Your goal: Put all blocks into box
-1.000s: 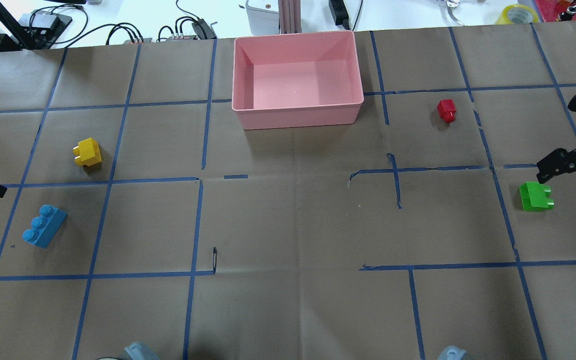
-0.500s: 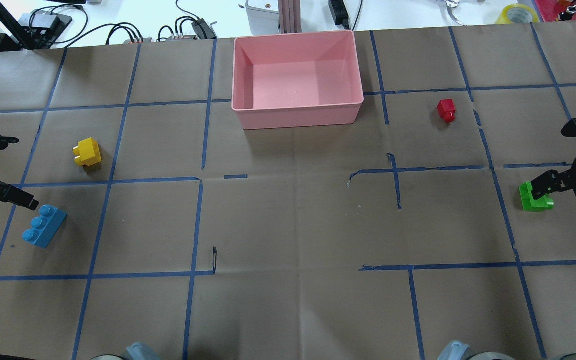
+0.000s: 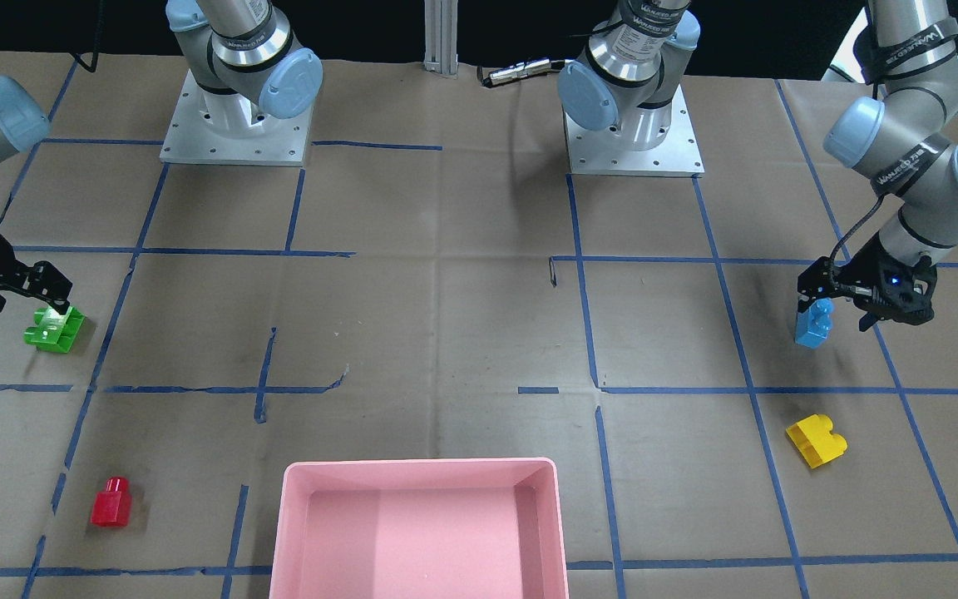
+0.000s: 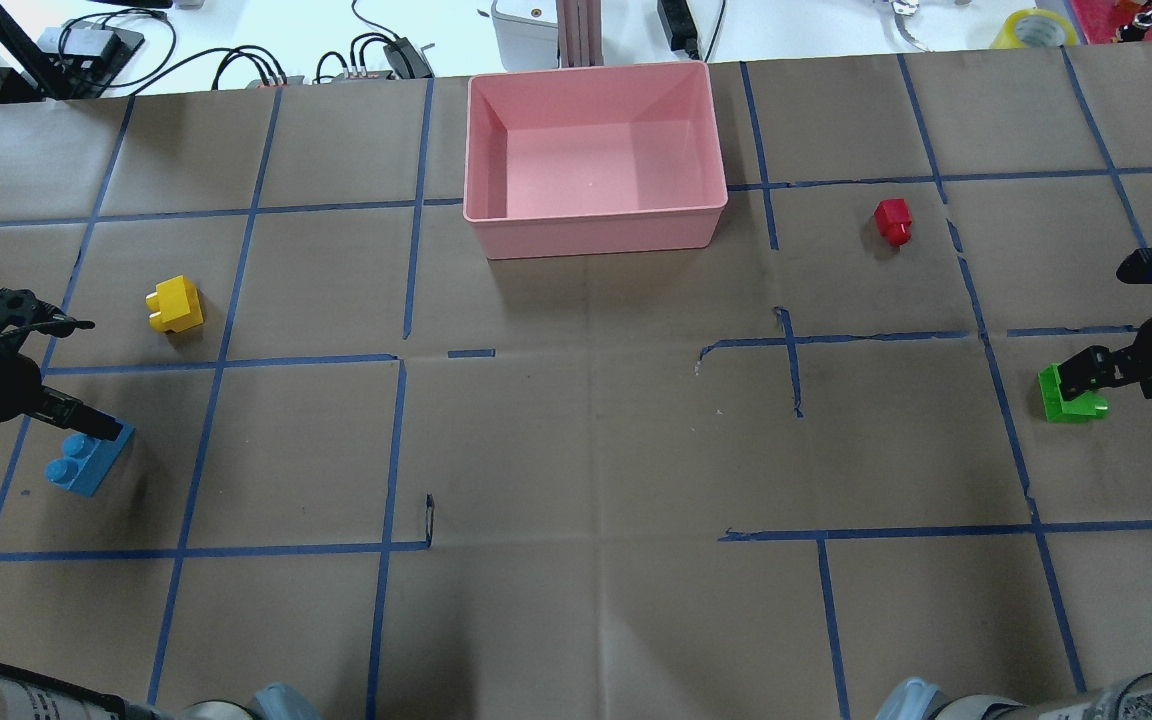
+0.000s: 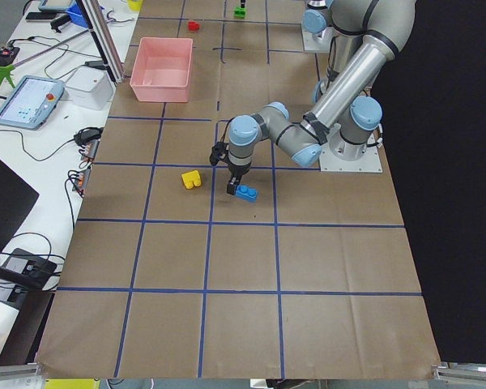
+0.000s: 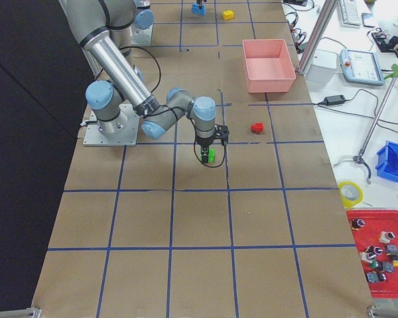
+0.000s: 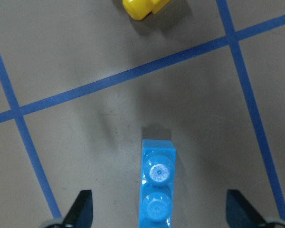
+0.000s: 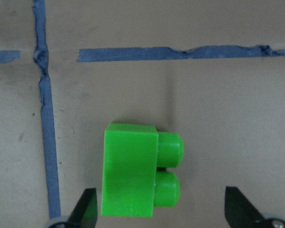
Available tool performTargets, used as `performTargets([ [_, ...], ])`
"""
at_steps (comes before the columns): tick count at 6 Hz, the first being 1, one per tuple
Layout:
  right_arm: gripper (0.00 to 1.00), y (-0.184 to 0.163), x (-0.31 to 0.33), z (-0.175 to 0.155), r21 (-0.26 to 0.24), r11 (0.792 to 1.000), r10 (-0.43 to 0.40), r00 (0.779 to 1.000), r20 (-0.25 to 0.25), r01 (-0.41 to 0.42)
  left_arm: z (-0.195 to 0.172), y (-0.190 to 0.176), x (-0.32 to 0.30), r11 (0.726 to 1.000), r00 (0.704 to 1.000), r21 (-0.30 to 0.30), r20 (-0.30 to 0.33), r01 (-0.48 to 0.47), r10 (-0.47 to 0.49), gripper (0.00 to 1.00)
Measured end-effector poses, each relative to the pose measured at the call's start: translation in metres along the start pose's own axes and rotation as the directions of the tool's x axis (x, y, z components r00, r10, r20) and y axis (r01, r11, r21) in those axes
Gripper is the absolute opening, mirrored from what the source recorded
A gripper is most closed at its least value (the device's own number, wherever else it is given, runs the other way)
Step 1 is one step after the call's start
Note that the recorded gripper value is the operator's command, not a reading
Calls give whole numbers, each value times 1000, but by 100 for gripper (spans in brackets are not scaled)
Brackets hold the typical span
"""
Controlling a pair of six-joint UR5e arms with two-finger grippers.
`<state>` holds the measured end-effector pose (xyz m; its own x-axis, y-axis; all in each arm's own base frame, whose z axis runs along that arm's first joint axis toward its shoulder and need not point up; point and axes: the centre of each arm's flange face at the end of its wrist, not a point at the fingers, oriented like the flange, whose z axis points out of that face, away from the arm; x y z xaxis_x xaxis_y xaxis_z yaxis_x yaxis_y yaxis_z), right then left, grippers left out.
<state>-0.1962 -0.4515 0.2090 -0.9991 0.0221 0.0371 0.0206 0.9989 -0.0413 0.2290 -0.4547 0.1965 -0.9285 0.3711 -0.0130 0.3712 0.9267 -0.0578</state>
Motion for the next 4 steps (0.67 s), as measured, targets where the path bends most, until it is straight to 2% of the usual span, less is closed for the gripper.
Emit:
performTargets([
  [1,94,-1,-1,0,7,1000,2,1000,5,-2,10,2,1,1000,1000,-3,-8,-7,7,89],
  [2,94,-1,-2,1,15,1000,4,1000,16,-4,14,5,6,1000,1000,-6,-14,-9,9,65],
  [4,94,-5,-2,9,24,1000,4,1000,27,-5,14,7,8,1000,1000,-12,-10,-11,11,47],
])
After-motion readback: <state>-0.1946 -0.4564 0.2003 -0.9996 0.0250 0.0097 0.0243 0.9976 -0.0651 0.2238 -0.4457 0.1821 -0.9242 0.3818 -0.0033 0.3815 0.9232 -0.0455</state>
